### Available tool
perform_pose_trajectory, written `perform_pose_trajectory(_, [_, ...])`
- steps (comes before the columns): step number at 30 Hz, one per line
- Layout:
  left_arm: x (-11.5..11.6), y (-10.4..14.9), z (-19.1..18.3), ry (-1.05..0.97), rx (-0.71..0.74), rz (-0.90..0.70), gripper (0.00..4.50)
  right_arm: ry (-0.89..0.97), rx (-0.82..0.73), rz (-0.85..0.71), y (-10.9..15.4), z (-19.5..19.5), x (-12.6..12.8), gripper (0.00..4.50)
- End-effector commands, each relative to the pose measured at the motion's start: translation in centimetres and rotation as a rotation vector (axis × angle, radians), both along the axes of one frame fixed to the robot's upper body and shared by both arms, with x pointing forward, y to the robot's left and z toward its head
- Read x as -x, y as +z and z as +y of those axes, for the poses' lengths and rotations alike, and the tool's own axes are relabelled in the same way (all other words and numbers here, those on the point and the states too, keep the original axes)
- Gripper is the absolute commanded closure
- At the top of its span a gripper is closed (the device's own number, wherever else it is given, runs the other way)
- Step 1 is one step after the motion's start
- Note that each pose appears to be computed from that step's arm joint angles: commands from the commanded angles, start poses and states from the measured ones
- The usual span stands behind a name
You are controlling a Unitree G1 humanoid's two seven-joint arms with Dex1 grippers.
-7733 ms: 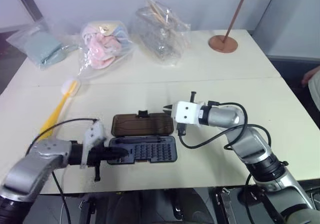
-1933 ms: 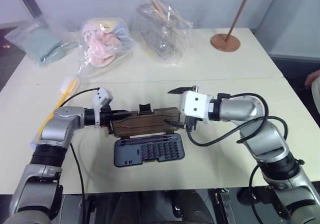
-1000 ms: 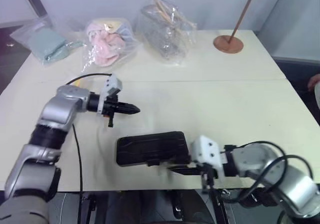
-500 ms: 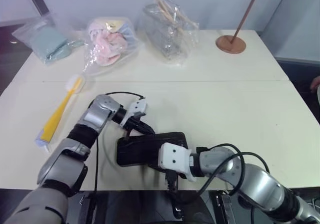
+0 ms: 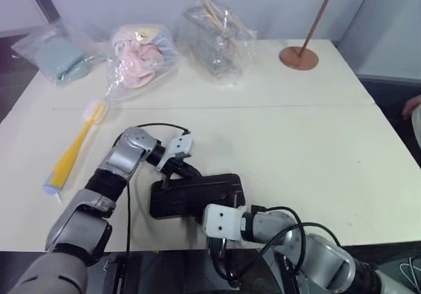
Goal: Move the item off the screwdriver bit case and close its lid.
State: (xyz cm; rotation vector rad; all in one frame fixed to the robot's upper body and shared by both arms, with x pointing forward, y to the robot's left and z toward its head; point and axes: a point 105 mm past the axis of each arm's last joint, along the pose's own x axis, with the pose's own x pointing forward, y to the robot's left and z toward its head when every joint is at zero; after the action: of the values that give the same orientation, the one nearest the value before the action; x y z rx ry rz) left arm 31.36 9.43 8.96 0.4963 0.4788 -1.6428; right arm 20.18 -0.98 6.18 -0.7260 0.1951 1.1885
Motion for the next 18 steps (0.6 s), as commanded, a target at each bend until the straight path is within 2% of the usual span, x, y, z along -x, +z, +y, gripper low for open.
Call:
perform_pose_trajectory(1, [3.2,-1.3,-1.5,-0.132,0.012,0.100,4.50,-0.251,0.074,-0.187,0.1,-3.0,-4.9,4.47])
perform_pose_trajectory(3, [3.2,-1.6,-1.7,-0.124,0.014,0.087,4.50,-0.224,0.073,-0.147,-0.4,-2.7,-4.3,4.47])
perform_pose_trajectory(6, [1.5,-1.7,-1.3,-0.035,0.007,0.026,4.50,-0.169,0.032,0.006,-0.8,-2.8,-2.4,4.47])
perform_pose_trajectory(7, [0.4,-1.6,-0.9,0.015,0.005,-0.007,4.25,-0.158,0.011,0.076,-0.8,-3.2,-1.7,3.97])
perform_pose_trajectory(9, [-1.5,-0.9,0.7,0.115,-0.001,-0.058,3.67,-0.162,-0.037,0.184,-0.1,-4.4,-0.7,3.31])
perform_pose_trajectory(12, [-3.4,1.2,3.7,0.234,0.016,-0.127,2.30,-0.179,-0.105,0.307,1.9,-7.1,0.0,1.82])
perform_pose_trajectory(14, [-3.8,3.0,5.7,0.300,0.044,-0.155,1.42,-0.146,-0.149,0.358,3.9,-8.6,0.9,0.90])
perform_pose_trajectory(16, [-3.1,5.5,8.3,0.345,0.072,-0.183,0.56,-0.100,-0.185,0.389,6.6,-10.5,1.8,0.02])
perform_pose_trajectory(18, [-1.3,8.1,10.5,0.361,0.099,-0.202,0.56,-0.111,-0.185,0.365,9.0,-12.9,1.6,0.02])
